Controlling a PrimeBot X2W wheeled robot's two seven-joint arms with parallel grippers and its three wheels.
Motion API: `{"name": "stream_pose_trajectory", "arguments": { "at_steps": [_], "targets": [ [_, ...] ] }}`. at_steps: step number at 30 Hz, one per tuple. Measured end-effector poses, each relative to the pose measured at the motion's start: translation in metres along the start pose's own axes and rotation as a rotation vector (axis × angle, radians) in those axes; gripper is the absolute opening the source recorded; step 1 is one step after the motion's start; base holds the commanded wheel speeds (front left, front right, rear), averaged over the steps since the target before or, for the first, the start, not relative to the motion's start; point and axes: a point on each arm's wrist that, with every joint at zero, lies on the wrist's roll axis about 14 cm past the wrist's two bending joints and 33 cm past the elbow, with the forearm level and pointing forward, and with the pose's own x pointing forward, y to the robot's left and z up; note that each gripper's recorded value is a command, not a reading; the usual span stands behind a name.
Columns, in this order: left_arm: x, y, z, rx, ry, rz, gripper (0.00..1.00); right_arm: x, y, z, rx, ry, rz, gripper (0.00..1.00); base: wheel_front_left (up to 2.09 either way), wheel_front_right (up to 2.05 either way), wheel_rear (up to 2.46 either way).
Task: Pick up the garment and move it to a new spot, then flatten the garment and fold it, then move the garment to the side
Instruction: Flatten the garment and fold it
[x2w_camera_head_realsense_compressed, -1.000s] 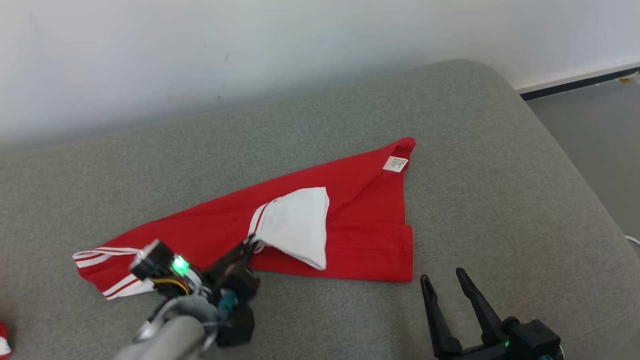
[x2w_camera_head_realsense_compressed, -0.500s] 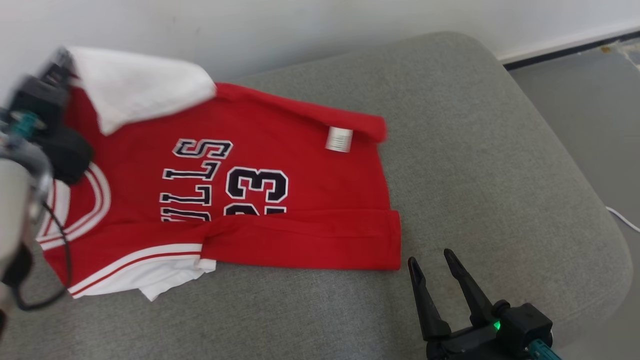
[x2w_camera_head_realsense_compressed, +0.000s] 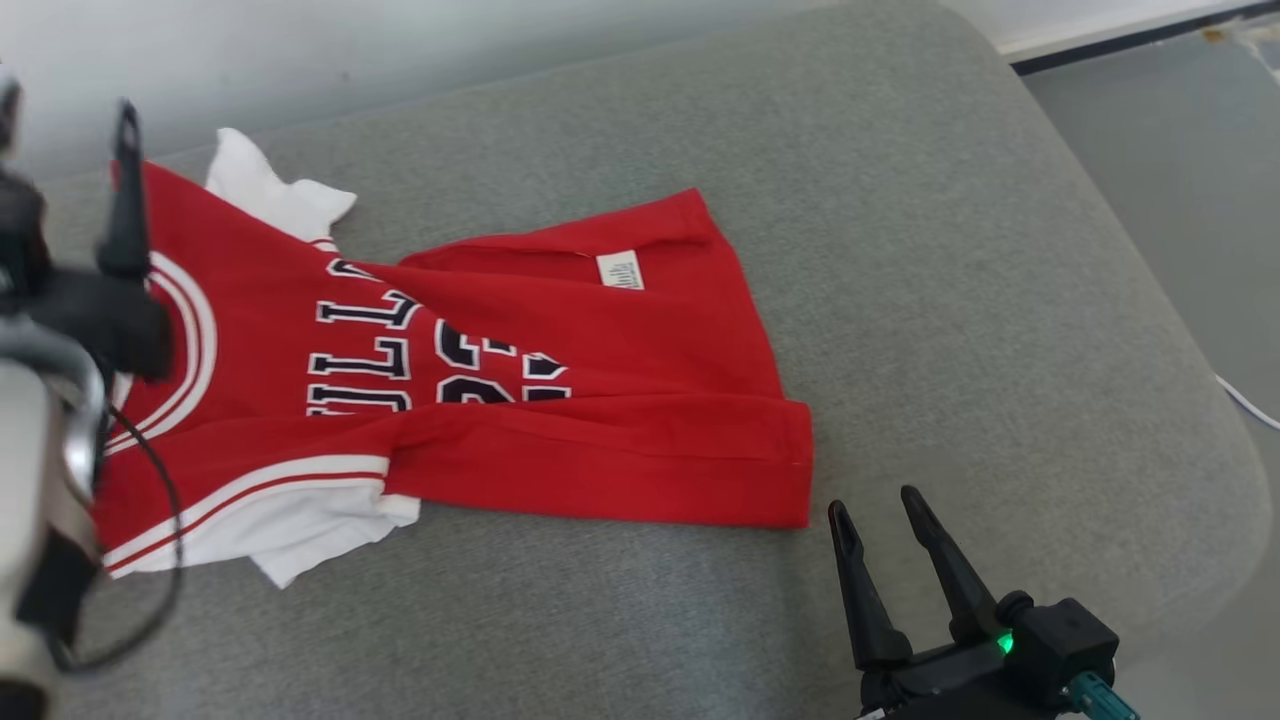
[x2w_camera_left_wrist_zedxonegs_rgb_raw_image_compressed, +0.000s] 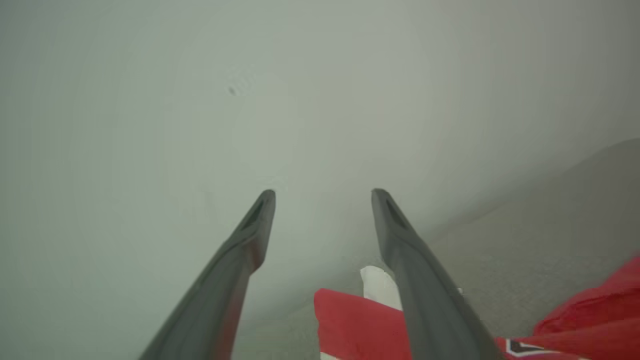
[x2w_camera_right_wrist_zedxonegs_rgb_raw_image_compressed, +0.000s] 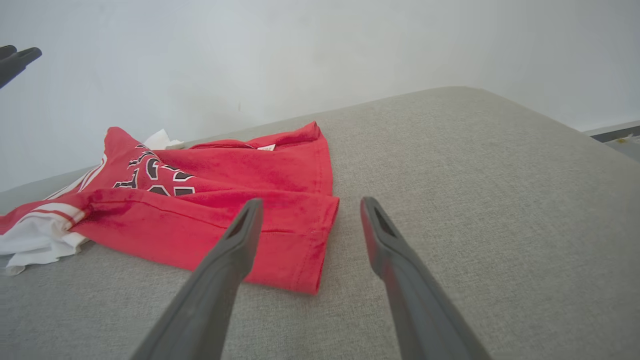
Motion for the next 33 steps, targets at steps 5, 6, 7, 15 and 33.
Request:
{"name": "stream_pose_trajectory", "arguments": {
  "at_steps": [5, 6, 7, 15, 33],
  "targets": [
    [-0.060, -0.022, -0.027, -0.173, 0.041, 0.039, 1.00, 0.003, 0.009, 0.000, 0.010, -0.005, 0.032, 1.00, 0.00, 0.00, 0.00],
    [-0.075, -0.031, -0.036, -0.203, 0.066, 0.039, 1.00, 0.003, 0.012, 0.000, 0.013, -0.006, 0.041, 1.00, 0.00, 0.00, 0.00],
    [-0.090, -0.037, -0.045, -0.240, 0.093, 0.050, 1.00, 0.004, 0.015, 0.000, 0.015, -0.005, 0.049, 1.00, 0.00, 0.00, 0.00],
    [-0.180, -0.068, -0.087, -0.419, 0.274, 0.148, 1.00, 0.002, 0.036, 0.001, 0.027, -0.015, 0.122, 1.00, 0.00, 0.00, 0.00],
    [-0.197, -0.105, -0.116, -0.504, 0.441, 0.113, 1.00, -0.015, 0.033, 0.011, 0.014, -0.047, 0.128, 1.00, 0.00, 0.00, 0.00]
  ]
}}
